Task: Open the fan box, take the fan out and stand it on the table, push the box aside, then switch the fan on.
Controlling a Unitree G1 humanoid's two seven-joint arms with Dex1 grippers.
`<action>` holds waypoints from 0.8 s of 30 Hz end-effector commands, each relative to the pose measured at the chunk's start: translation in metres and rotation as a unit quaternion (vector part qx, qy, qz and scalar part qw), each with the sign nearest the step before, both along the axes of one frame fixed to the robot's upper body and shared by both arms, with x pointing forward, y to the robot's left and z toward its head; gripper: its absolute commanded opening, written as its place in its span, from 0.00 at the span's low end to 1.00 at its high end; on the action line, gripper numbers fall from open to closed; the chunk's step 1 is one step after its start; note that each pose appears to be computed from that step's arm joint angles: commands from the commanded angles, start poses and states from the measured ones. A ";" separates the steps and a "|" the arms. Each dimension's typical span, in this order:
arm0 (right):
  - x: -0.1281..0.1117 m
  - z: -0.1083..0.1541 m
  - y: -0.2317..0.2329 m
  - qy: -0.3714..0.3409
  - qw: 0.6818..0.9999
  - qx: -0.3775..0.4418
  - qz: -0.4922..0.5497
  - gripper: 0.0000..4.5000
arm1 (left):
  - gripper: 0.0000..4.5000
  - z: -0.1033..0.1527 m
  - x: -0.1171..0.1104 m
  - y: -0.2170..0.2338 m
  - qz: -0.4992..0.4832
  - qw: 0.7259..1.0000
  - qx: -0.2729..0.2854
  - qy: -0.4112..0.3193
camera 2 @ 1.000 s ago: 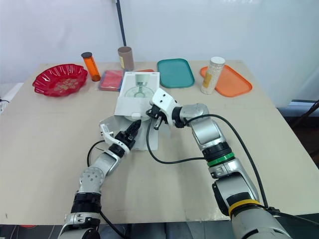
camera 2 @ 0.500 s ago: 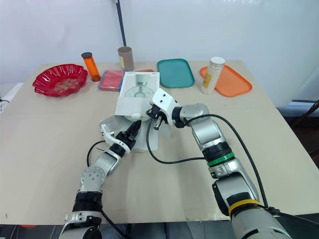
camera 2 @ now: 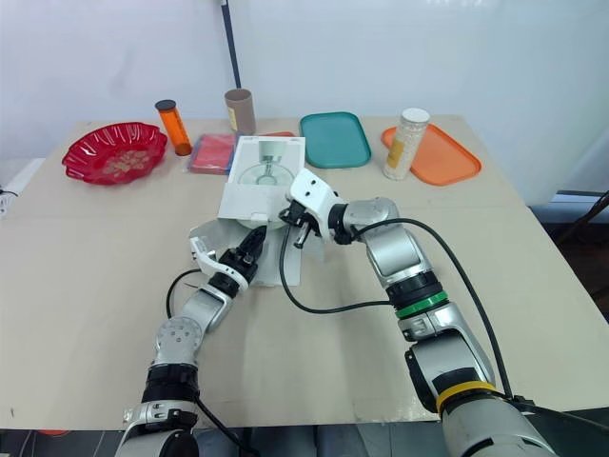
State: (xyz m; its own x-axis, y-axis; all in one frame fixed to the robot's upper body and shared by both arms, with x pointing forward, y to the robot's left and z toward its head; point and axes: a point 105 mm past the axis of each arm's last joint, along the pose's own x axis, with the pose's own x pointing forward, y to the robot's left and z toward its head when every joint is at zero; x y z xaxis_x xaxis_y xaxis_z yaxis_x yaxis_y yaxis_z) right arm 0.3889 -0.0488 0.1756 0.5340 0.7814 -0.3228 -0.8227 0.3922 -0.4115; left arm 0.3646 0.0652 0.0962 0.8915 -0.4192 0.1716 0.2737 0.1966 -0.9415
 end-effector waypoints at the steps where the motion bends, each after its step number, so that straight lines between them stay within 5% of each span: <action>1: -0.001 0.002 -0.001 -0.009 1.000 -0.008 0.003 0.00 | 0.65 0.010 -0.004 -0.013 -0.002 0.999 -0.052 -0.015; 24: -0.002 0.000 -0.002 -0.010 1.000 -0.010 0.002 0.00 | 0.65 0.027 0.007 -0.021 -0.007 0.997 -0.060 -0.047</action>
